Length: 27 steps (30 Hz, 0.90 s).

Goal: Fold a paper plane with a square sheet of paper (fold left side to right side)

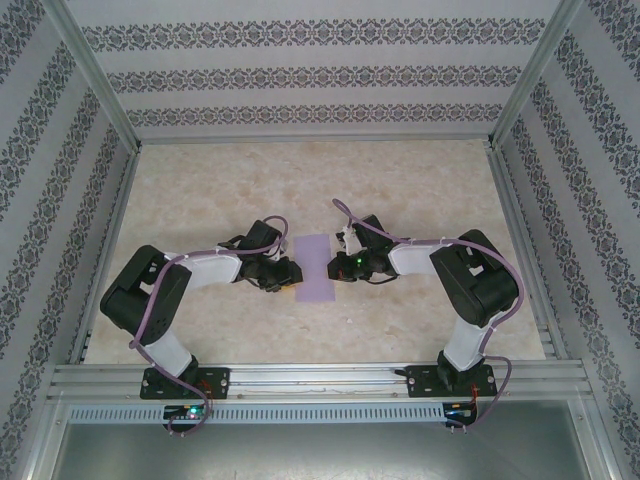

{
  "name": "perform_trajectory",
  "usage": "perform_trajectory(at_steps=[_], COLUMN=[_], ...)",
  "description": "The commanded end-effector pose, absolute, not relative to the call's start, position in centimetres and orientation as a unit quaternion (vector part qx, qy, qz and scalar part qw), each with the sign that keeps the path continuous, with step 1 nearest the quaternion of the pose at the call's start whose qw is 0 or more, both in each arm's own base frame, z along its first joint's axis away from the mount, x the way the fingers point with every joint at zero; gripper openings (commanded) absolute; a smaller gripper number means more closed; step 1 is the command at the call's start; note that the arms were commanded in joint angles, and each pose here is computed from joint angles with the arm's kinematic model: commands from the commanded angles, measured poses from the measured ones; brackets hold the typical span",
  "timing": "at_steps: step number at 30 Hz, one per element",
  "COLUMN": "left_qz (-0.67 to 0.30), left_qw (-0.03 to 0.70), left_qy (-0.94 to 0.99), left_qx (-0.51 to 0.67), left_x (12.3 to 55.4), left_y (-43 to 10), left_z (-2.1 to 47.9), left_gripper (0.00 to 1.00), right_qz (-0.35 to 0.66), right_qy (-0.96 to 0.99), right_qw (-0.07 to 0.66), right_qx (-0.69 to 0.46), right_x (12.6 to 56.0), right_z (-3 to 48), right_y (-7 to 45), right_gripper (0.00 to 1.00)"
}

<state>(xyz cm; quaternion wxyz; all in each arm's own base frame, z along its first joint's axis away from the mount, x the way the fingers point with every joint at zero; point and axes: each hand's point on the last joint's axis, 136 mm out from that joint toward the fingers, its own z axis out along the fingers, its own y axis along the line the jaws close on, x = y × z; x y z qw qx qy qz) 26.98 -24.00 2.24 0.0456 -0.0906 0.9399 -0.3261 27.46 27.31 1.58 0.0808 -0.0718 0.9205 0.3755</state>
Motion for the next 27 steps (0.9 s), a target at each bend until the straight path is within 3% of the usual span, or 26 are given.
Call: perform_trajectory(at_steps=[1,18,27], left_qz=[-0.367,-0.365,-0.362], left_qw=[0.044,0.065,0.073], left_qy=[0.926,0.924,0.925], left_qx=[-0.082,-0.092,-0.089], left_x=[27.3,27.8,27.7], left_y=[-25.7,-25.5,-25.2], left_z=[2.3,3.0,3.6], left_gripper=[0.27,0.15,0.20], right_qz=[0.339,0.338,0.339], right_qy=[0.937,0.937,0.937], right_qw=[0.056,0.057,0.062], right_qx=[-0.059,-0.060,-0.062], right_x=[26.3,26.3,26.5], right_z=[-1.2,-1.2,-0.9], right_y=[26.3,26.3,26.3], right_gripper=[0.00,0.00,0.00])
